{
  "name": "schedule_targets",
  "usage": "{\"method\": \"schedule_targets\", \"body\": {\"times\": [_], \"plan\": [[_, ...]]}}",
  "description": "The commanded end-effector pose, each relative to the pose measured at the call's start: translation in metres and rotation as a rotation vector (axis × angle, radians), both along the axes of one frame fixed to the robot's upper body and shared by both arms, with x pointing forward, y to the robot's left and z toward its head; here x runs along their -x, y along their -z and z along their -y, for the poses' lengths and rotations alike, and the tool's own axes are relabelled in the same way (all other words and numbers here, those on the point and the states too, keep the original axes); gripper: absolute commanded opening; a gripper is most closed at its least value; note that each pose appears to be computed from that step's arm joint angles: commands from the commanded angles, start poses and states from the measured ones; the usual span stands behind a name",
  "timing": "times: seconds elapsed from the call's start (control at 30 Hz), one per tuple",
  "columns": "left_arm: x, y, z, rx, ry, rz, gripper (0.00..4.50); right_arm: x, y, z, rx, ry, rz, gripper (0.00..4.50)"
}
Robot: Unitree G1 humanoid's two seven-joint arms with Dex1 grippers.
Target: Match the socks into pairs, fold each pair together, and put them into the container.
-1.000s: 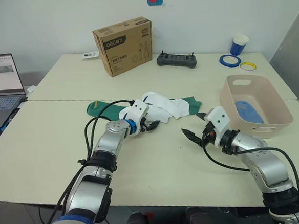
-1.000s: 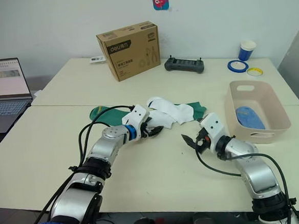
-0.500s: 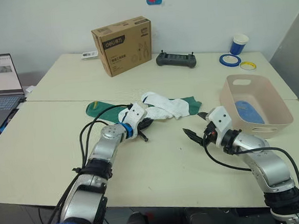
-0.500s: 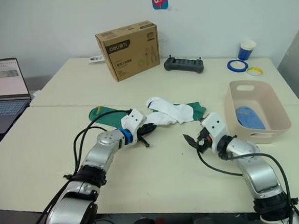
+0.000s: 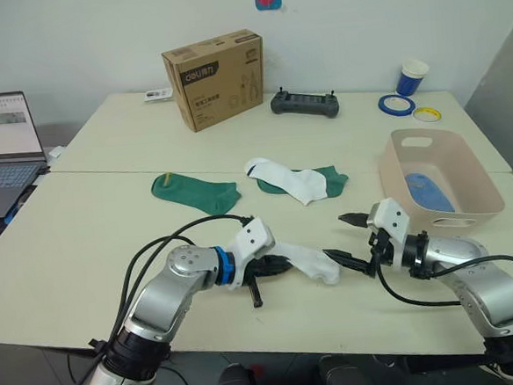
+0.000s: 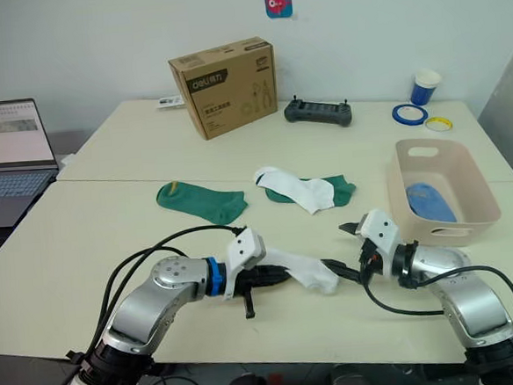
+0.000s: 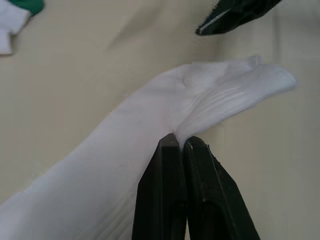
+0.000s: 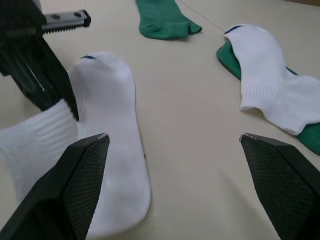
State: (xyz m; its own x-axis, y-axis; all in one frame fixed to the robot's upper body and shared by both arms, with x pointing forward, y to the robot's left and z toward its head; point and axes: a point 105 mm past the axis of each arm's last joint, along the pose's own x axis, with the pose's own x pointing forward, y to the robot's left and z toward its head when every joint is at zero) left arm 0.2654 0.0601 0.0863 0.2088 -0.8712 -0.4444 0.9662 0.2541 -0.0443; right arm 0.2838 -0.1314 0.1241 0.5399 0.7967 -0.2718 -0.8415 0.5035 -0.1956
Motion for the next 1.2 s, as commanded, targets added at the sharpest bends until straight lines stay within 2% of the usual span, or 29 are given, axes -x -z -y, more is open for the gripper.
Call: {"method": "schedule_targets", "body": {"times": [0.03, 0.17, 0.23, 0.33, 0.4, 0.47, 0.53, 0.6, 0.73, 0.87, 1.1, 1.2], "plan": [[0.007, -0.002, 0.003, 0.013, 0.002, -0.007, 0.97, 0.002, -0.009, 0.007, 0.004, -0.013, 0.023, 4.50], [0.014, -0.006, -0.005, 0.012, 0.015, -0.036, 2.27, 0.004, -0.002, 0.012, 0.004, -0.019, -0.026, 4.50], [0.016, -0.017, -0.016, 0.040, 0.021, -0.063, 2.87, 0.011, 0.005, 0.013, 0.021, -0.040, -0.067, 4.50], [0.009, -0.036, -0.038, 0.087, -0.016, -0.072, 3.95, 0.021, 0.015, 0.015, 0.038, -0.059, -0.121, 4.50], [0.001, -0.043, -0.050, 0.107, -0.050, -0.048, 4.47, 0.026, 0.020, 0.015, 0.052, -0.069, -0.132, 4.50], [-0.007, -0.047, -0.059, 0.115, -0.083, 0.001, 4.47, 0.030, 0.023, 0.016, 0.063, -0.077, -0.130, 4.50], [-0.017, -0.045, -0.079, 0.065, -0.127, 0.109, 4.47, 0.039, 0.024, 0.015, 0.094, -0.118, -0.104, 4.50], [-0.012, -0.035, -0.094, -0.019, -0.069, 0.216, 4.47, 0.053, 0.023, 0.011, 0.152, -0.211, -0.051, 4.50], [0.000, -0.024, -0.100, -0.078, 0.059, 0.314, 4.47, 0.065, 0.019, 0.005, 0.195, -0.315, 0.021, 4.50], [-0.011, -0.001, -0.110, -0.206, 0.114, 0.439, 4.47, 0.072, 0.032, -0.007, 0.249, -0.431, 0.063, 4.50], [-0.027, 0.002, -0.097, -0.186, 0.135, 0.540, 4.47, 0.069, 0.042, -0.025, 0.279, -0.508, 0.123, 4.50], [-0.028, 0.007, -0.093, -0.193, 0.169, 0.555, 3.95, 0.063, 0.045, -0.035, 0.262, -0.497, 0.149, 4.50]]}}
